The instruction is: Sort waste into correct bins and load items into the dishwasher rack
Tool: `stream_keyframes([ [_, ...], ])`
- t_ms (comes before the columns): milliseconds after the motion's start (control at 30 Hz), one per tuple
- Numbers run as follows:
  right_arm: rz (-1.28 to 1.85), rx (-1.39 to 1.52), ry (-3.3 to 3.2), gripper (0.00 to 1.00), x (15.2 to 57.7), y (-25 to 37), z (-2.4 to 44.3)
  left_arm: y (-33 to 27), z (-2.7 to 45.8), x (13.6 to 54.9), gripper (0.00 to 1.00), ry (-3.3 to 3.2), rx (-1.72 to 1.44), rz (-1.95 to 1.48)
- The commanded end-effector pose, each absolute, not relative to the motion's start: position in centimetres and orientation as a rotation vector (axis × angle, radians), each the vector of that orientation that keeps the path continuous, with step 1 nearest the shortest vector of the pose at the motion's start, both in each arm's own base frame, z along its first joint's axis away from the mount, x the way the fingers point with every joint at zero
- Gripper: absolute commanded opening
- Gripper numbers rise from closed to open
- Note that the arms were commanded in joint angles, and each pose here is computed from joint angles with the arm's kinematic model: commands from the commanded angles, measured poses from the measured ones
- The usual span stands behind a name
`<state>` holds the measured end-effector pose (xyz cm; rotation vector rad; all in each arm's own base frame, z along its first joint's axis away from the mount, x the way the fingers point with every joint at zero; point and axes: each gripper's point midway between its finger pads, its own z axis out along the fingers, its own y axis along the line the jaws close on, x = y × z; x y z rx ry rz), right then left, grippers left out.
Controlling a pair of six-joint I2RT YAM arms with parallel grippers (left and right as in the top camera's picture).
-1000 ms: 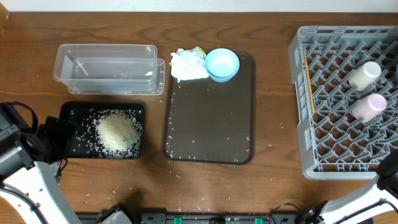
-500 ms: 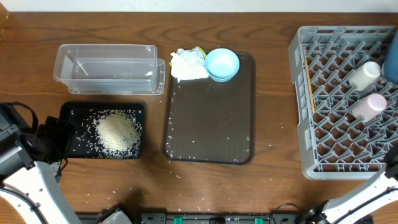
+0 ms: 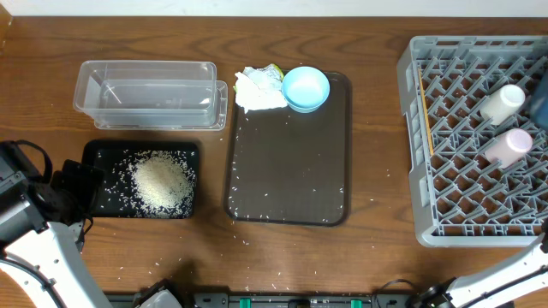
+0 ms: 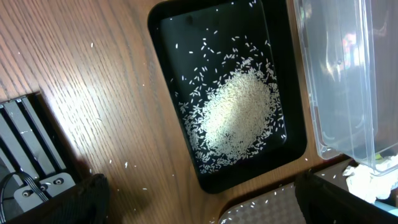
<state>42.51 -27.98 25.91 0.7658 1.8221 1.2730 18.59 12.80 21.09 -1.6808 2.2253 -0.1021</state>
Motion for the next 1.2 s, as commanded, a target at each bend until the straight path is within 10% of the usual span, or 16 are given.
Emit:
stream_keyframes([
  [0, 1.193, 0.989, 1.850, 0.03, 40.9, -30.8, 22.4, 13.1, 21.2, 18.4, 0.98, 2.214, -1.693, -0.086],
  [367, 1.035, 1.225, 1.903, 0.53, 36.7, -33.5, 20.1, 13.1, 21.2, 18.4, 0.98, 2.214, -1.694, -0.086],
  [1167, 0.618, 1.084, 1.850, 0.47, 34.1, -31.1, 33.5, 13.1, 21.2, 18.4, 0.98, 2.215, -1.694, -0.085],
])
